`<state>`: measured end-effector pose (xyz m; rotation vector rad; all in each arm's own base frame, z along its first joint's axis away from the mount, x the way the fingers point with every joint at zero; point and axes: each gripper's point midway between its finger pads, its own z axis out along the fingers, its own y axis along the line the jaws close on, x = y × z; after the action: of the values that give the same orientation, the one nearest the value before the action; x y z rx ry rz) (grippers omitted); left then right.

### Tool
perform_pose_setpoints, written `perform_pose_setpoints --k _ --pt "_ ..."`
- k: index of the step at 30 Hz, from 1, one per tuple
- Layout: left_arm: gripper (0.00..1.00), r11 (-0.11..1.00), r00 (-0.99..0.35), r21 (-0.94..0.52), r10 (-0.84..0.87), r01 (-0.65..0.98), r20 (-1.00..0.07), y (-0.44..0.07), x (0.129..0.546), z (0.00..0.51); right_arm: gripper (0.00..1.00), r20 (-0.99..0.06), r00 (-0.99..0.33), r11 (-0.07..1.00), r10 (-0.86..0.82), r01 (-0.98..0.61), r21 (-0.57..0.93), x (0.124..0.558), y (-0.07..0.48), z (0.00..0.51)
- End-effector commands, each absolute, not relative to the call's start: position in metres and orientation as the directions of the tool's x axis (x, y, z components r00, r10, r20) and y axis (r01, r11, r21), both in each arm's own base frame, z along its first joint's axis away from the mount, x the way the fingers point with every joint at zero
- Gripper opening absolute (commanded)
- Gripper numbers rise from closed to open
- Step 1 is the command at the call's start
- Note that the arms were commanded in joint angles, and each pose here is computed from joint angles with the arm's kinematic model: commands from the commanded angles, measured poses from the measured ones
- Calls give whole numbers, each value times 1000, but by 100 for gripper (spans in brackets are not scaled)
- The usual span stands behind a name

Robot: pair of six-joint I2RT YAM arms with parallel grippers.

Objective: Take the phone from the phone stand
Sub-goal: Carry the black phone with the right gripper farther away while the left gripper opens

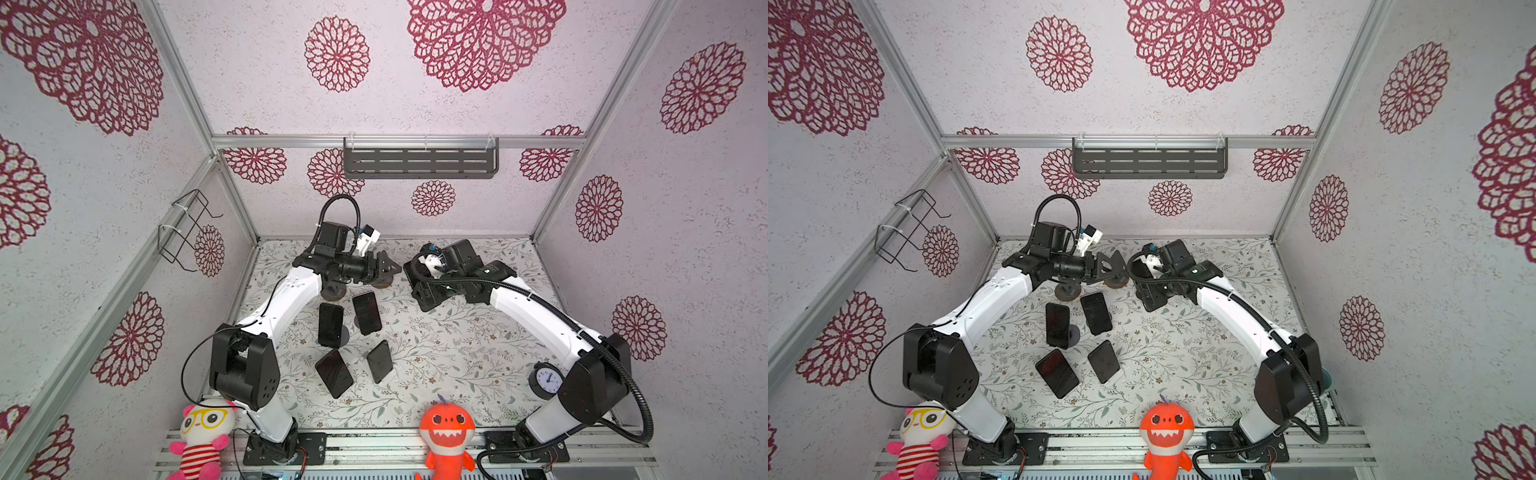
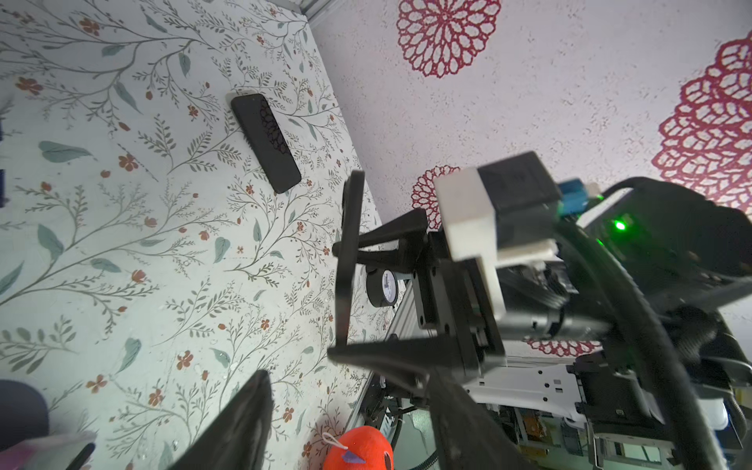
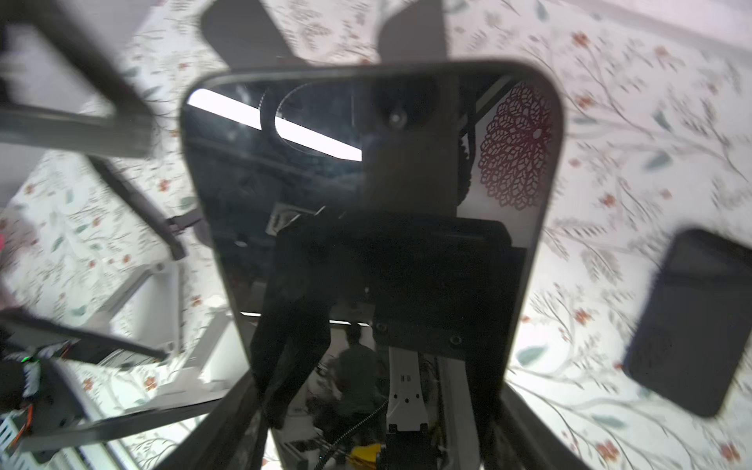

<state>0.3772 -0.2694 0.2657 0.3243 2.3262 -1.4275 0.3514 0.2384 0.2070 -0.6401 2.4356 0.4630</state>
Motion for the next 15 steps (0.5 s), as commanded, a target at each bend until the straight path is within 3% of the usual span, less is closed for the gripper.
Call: perform_pose_setpoints --k 1,5,10,15 --pt "65 515 -851 -740 -41 432 -524 -242 382 291 48 -605 -760 901 -238 -405 154 364 197 217" --pt "65 609 -813 -675 -82 416 -576 -214 390 283 46 -541 -821 946 -182 -297 133 382 168 194" --pt "64 504 -837 -772 -158 387 -523 -198 398 281 45 -467 -868 963 -169 -246 107 406 154 167" --pt "64 583 -830 -735 -175 347 -530 -175 406 270 45 -397 -902 970 -169 -224 98 426 149 135"
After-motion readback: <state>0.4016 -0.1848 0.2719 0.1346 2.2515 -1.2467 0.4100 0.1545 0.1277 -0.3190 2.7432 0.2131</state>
